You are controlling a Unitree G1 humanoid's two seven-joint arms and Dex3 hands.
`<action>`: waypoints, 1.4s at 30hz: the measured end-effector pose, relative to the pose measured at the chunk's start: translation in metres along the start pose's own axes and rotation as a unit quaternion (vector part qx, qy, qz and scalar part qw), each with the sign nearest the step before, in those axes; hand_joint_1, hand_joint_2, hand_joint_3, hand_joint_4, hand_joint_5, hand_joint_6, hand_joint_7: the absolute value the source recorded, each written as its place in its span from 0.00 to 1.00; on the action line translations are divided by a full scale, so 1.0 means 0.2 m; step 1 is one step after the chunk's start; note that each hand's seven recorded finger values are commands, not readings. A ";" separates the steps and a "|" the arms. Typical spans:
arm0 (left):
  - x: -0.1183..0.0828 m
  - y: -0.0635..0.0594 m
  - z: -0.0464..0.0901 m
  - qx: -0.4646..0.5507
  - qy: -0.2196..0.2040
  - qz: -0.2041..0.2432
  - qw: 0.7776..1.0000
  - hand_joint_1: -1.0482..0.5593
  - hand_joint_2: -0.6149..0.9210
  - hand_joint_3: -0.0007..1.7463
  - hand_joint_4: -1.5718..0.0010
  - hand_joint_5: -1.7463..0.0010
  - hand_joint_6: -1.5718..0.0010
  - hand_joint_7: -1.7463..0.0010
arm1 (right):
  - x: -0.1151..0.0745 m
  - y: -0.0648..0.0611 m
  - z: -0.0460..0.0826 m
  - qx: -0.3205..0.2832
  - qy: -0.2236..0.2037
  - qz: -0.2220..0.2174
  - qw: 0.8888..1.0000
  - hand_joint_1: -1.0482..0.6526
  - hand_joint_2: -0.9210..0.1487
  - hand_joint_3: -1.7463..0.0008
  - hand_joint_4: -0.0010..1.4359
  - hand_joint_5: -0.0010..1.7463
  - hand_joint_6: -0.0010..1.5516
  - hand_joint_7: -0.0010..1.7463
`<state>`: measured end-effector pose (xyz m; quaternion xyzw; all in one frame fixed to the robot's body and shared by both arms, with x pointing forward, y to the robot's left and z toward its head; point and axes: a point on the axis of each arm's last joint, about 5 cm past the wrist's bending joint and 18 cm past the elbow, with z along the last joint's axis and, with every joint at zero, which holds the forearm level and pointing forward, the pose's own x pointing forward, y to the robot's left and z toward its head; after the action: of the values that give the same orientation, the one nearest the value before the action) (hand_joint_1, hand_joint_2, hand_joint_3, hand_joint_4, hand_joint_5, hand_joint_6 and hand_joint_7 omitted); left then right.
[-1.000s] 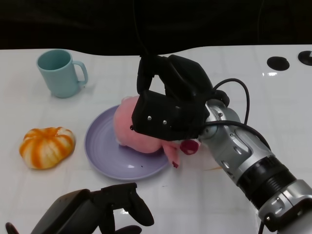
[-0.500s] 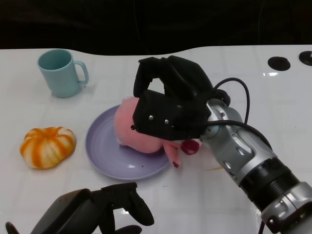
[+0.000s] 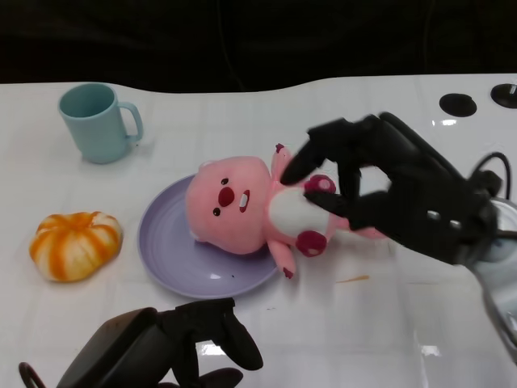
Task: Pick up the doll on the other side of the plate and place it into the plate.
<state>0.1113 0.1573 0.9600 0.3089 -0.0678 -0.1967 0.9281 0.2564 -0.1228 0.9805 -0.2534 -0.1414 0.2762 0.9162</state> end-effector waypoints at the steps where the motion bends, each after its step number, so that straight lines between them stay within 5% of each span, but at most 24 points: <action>1: 0.00 0.00 0.00 0.000 0.000 0.000 1.000 0.51 0.99 0.24 0.62 0.00 0.57 0.41 | -0.04 -0.01 0.00 0.011 0.001 0.005 1.000 0.50 0.28 0.59 0.49 0.75 0.55 0.38; 4: 0.00 0.00 0.00 -0.001 0.001 0.001 1.000 0.51 0.99 0.24 0.62 0.00 0.57 0.41 | -0.13 -0.03 0.01 0.028 0.004 0.018 0.999 0.52 0.25 0.63 0.54 0.63 0.57 0.38; 7: 0.00 0.00 0.00 -0.001 0.001 0.000 1.000 0.51 0.99 0.24 0.62 0.00 0.57 0.41 | -0.21 -0.04 0.00 0.027 0.012 0.027 0.999 0.52 0.27 0.59 0.53 0.79 0.57 0.46; 11: 0.01 0.00 0.00 0.002 0.003 -0.001 1.000 0.51 0.99 0.23 0.62 0.01 0.57 0.41 | -0.31 -0.06 -0.01 0.014 0.029 0.046 0.998 0.53 0.30 0.53 0.54 0.75 0.53 0.57; 16: 0.01 0.00 0.00 0.003 0.003 0.000 1.000 0.51 0.99 0.23 0.62 0.02 0.57 0.41 | -0.42 -0.10 0.03 0.000 0.052 0.075 0.996 0.56 0.28 0.56 0.54 0.76 0.50 0.58; 20: 0.00 0.01 0.00 0.005 0.006 0.003 1.000 0.50 1.00 0.23 0.62 0.01 0.57 0.41 | -0.48 -0.08 0.07 0.015 0.063 0.079 0.995 0.57 0.36 0.44 0.52 0.82 0.51 0.62; 27: -0.01 0.04 -0.02 0.008 0.011 0.008 1.000 0.51 1.00 0.24 0.62 0.02 0.57 0.41 | -0.48 -0.04 0.04 0.012 0.078 0.099 0.992 0.56 0.35 0.37 0.54 0.99 0.47 0.77; 42: -0.05 0.05 -0.04 0.015 0.013 0.008 1.000 0.52 1.00 0.23 0.62 0.03 0.57 0.42 | -0.46 0.00 0.00 -0.011 0.086 0.130 0.988 0.56 0.36 0.39 0.55 1.00 0.46 0.74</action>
<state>0.1078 0.1730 0.9584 0.3245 -0.0609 -0.1836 0.9259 0.1817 -0.1755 0.9694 -0.3028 -0.0315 0.3686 0.8783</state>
